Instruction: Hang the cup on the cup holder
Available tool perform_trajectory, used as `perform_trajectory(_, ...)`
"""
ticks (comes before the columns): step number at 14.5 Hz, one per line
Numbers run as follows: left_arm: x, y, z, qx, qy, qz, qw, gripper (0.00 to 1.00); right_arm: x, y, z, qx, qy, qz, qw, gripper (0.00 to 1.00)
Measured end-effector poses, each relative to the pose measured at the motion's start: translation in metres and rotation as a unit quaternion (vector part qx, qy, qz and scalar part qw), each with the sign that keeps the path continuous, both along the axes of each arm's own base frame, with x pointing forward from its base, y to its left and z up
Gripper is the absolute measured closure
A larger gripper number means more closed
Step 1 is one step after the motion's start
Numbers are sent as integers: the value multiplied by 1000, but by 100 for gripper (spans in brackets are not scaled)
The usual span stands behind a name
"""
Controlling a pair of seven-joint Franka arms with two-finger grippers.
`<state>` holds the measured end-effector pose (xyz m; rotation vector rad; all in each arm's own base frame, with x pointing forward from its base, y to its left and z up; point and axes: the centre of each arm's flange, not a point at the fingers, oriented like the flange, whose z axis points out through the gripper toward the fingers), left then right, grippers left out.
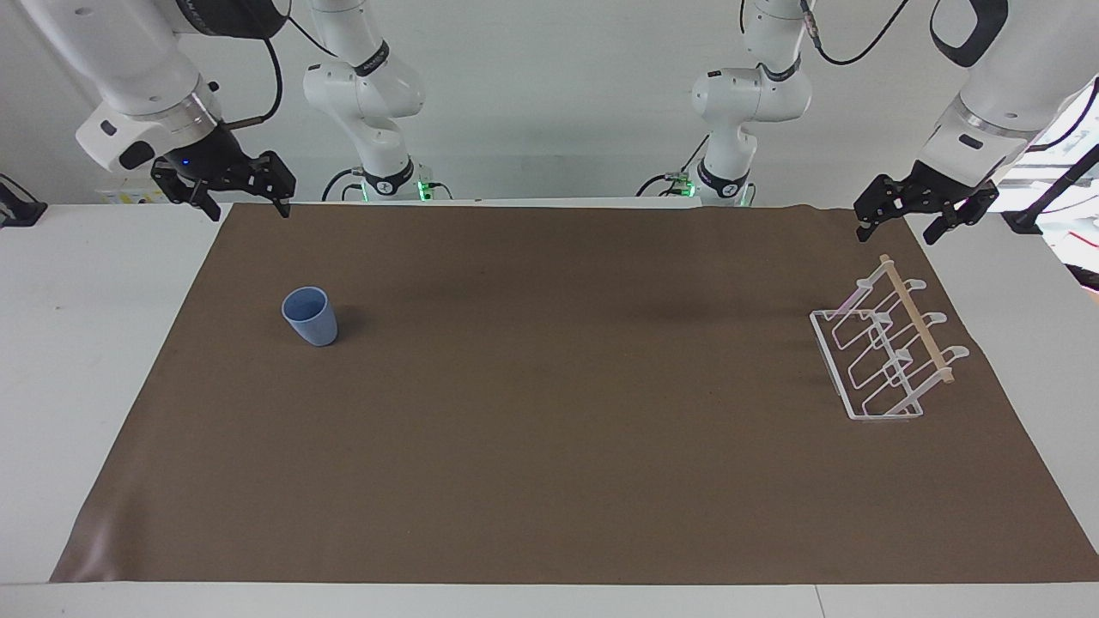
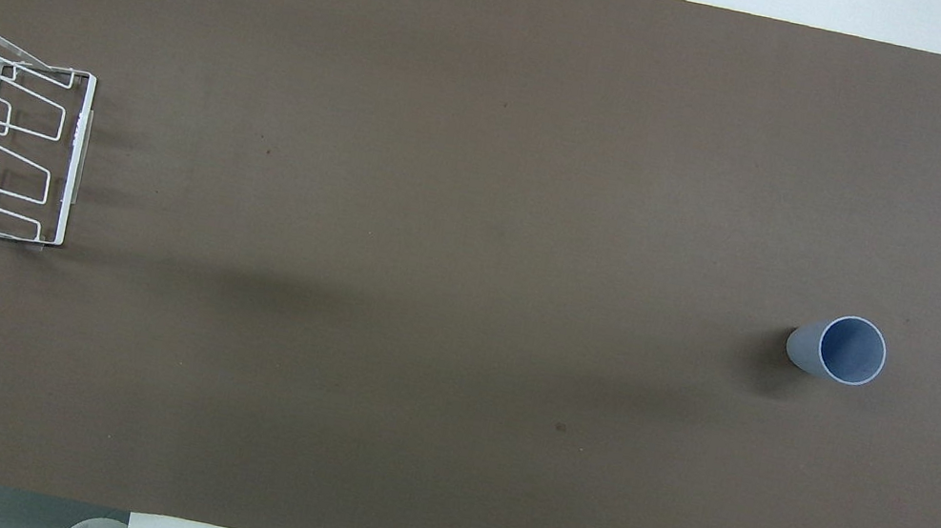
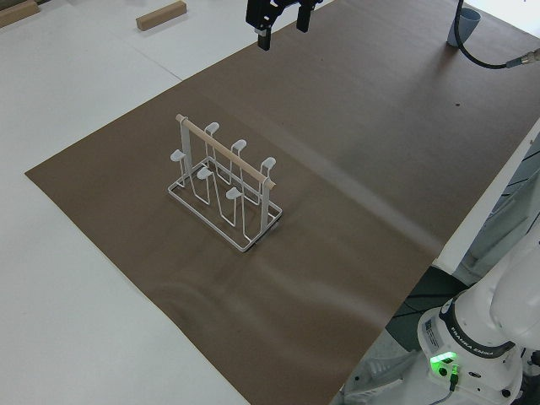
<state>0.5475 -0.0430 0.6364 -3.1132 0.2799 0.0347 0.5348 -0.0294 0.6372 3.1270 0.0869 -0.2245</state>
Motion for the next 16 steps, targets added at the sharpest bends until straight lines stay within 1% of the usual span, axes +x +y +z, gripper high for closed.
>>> perform_trajectory(9, 0, 0, 0, 0, 0, 0, 1000, 0, -2, 0, 2, 0, 0, 0, 1000, 0)
perform_trajectory(12, 0, 0, 0, 0, 0, 0, 1000, 0, -10, 0, 1, 1, 21, -1, 1000, 0)
perform_trajectory(13, 0, 0, 0, 0, 0, 0, 1000, 0, -11, 0, 1, 1, 22, -1, 1000, 0)
perform_trajectory(15, 0, 0, 0, 0, 0, 0, 1000, 0, -9, -1, 1, 1, 16, -2, 1000, 0)
perform_trajectory(16, 0, 0, 0, 0, 0, 0, 1000, 0, -6, -2, 0, 0, 5, -3, 1000, 0)
